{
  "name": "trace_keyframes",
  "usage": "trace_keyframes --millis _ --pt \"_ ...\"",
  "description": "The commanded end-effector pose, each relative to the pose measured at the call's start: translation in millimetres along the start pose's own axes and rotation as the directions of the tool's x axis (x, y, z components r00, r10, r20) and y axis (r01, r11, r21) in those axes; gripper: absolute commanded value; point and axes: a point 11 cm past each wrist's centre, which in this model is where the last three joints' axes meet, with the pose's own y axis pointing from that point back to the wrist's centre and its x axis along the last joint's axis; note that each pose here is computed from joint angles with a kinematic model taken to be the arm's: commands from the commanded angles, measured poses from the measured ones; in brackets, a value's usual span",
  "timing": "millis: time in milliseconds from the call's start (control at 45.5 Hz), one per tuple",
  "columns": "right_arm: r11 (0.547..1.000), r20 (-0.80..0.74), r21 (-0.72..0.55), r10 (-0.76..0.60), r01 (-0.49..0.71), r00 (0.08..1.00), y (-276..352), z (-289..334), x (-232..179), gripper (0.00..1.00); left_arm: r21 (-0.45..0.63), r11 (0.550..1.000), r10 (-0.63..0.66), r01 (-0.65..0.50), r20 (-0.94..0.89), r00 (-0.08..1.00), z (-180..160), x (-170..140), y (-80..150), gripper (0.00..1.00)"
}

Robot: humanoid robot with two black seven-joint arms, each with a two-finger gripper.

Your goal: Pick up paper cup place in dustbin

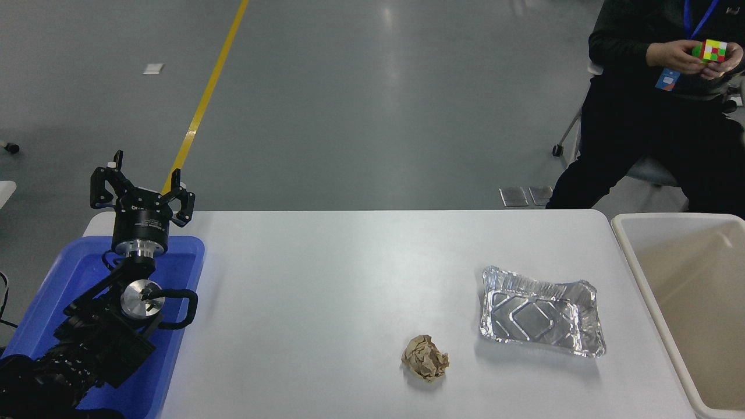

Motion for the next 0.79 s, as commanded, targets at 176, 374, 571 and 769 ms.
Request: trace_keyframes --millis 176,374,571,769 --pt "0.947 -0.416 0.066 -0.259 0.314 0.872 64.5 -91.3 -17.1 1.0 0.0 1.0 0.0 0.0 0.0 1.0 0.0 -0.1 0.0 0.99" --pt "0.932 -0.639 -0.038 -0.3 0.361 0.708 77.0 -123.6 -30.5 1.0 0.0 1.0 0.0 0.0 0.0 1.0 0.0 -0.1 0.0 0.99" --pt "0.877 -0.78 -0.152 -0.389 0.455 0.49 101.2 -144.7 -58.0 1.0 0.002 1.0 0.0 0.0 0.0 1.0 -0.2 -0.1 0.0 0.99" --pt "0.732 -0.752 -0.284 -0.571 0.619 0.331 142.7 -154.8 -96.4 1.0 0.0 1.0 0.0 0.0 0.0 1.0 0.0 -0.1 0.0 0.99"
